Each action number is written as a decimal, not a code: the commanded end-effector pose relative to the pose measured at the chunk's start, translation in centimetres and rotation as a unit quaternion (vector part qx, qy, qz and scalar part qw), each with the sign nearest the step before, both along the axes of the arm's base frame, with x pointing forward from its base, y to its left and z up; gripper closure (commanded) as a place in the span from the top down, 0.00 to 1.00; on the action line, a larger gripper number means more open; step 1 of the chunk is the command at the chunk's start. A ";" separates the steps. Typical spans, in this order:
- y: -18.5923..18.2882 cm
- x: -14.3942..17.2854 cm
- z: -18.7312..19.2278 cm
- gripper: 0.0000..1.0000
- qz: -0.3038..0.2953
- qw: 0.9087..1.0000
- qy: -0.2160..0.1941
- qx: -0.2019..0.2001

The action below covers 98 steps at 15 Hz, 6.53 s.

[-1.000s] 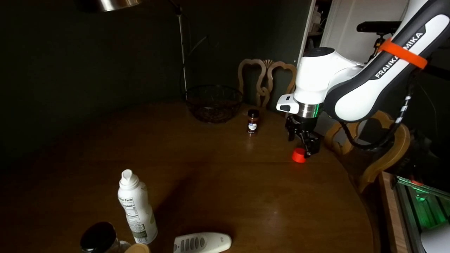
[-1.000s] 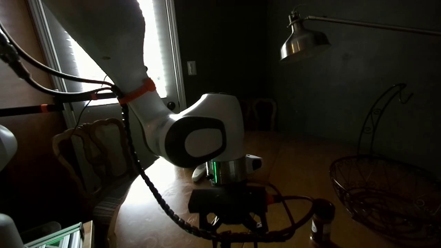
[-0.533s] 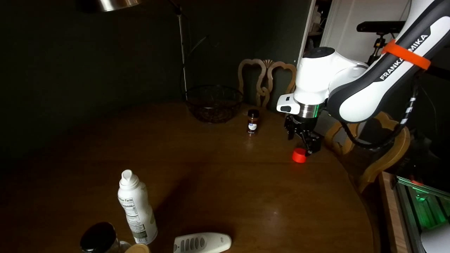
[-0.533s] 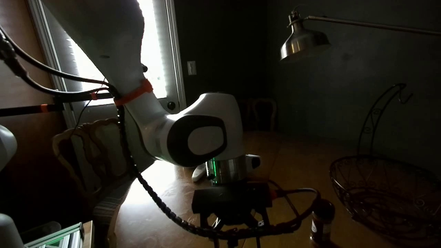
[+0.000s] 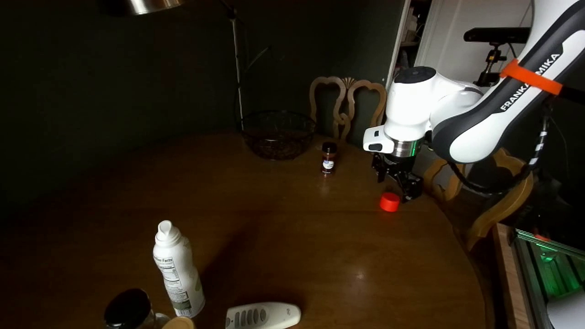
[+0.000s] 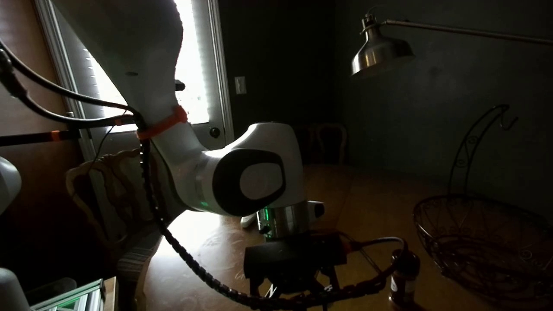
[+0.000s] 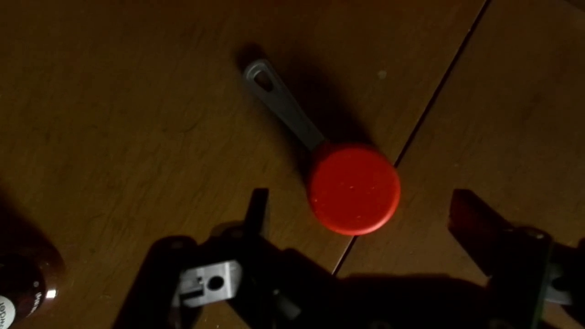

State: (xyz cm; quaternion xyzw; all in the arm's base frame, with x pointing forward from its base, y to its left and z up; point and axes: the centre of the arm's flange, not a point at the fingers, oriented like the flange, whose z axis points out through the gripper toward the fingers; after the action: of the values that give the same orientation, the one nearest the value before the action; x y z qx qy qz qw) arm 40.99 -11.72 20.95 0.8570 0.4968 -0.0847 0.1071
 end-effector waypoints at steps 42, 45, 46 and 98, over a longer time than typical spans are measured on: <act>3.1 -5.1 9.7 0.32 0.021 0.982 0.058 0.179; 5.8 -4.4 15.1 0.32 0.007 0.961 0.058 0.270; 6.9 -4.2 17.1 0.32 0.005 0.953 0.054 0.299; 40.3 -0.3 20.2 0.32 0.381 0.854 -0.168 0.312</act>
State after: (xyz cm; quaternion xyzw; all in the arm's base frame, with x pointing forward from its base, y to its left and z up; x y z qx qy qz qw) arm 39.32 27.93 42.72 0.5945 0.7597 0.2557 -0.0642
